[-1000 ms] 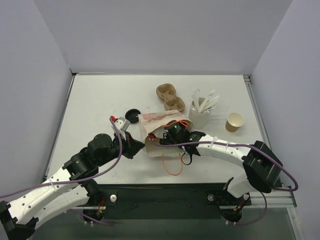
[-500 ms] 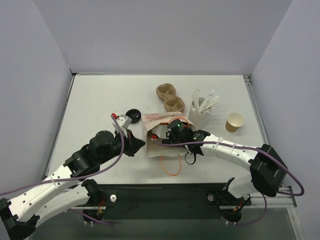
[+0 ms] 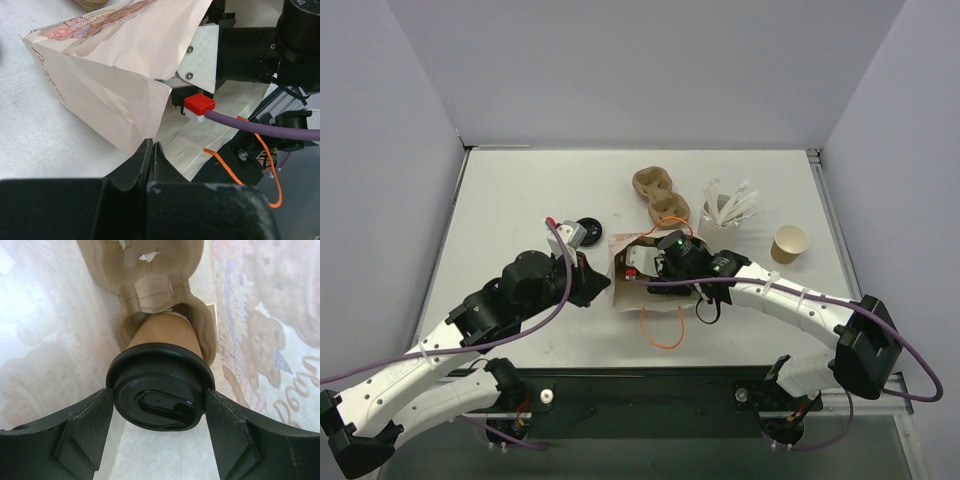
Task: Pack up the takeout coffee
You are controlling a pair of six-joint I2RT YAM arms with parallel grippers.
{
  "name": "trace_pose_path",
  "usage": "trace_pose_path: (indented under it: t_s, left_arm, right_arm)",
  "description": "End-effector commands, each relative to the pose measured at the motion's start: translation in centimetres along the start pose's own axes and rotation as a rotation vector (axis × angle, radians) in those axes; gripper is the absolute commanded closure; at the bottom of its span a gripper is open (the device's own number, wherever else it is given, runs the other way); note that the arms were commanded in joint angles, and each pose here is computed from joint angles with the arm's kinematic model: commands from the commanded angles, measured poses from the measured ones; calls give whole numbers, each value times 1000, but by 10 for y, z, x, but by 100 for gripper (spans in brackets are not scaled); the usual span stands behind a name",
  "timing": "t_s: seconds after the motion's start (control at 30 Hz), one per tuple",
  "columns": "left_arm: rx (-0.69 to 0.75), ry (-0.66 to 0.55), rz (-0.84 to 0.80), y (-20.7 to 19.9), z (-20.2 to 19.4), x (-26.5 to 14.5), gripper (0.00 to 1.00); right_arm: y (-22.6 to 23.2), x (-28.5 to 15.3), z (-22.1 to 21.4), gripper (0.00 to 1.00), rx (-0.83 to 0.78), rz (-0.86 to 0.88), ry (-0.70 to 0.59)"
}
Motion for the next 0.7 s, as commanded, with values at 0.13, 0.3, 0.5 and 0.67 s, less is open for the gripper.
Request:
trace_pose_path:
  t_s: [0.13,0.3,0.5,0.67]
  left_arm:
    - [1,-30,8,-3,22,-12,100]
    - [0,-23,12,-3,22,-13,100]
    - [-18,-19,28,-1,24,-16,100]
    - [-33,-19,28,-1,27,-19,100]
  right_arm:
    - [-9,-31,15,23,33,56,-22]
    - [-7,-38,18,20,39,92,-26]
    - [-15,-49,34,20,91,89,-65]
    - [-21,-60,46,21,123,95,-99]
Point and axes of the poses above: each gripper's point midway between its finger pads, its own x axis out along the fingers, its own y axis along the line the jaws close on, z = x × y, the point moved 3 cm from there along -x, back along the fingers, and after that the axes turned 12 degrees about x, right-handed, at the moved point
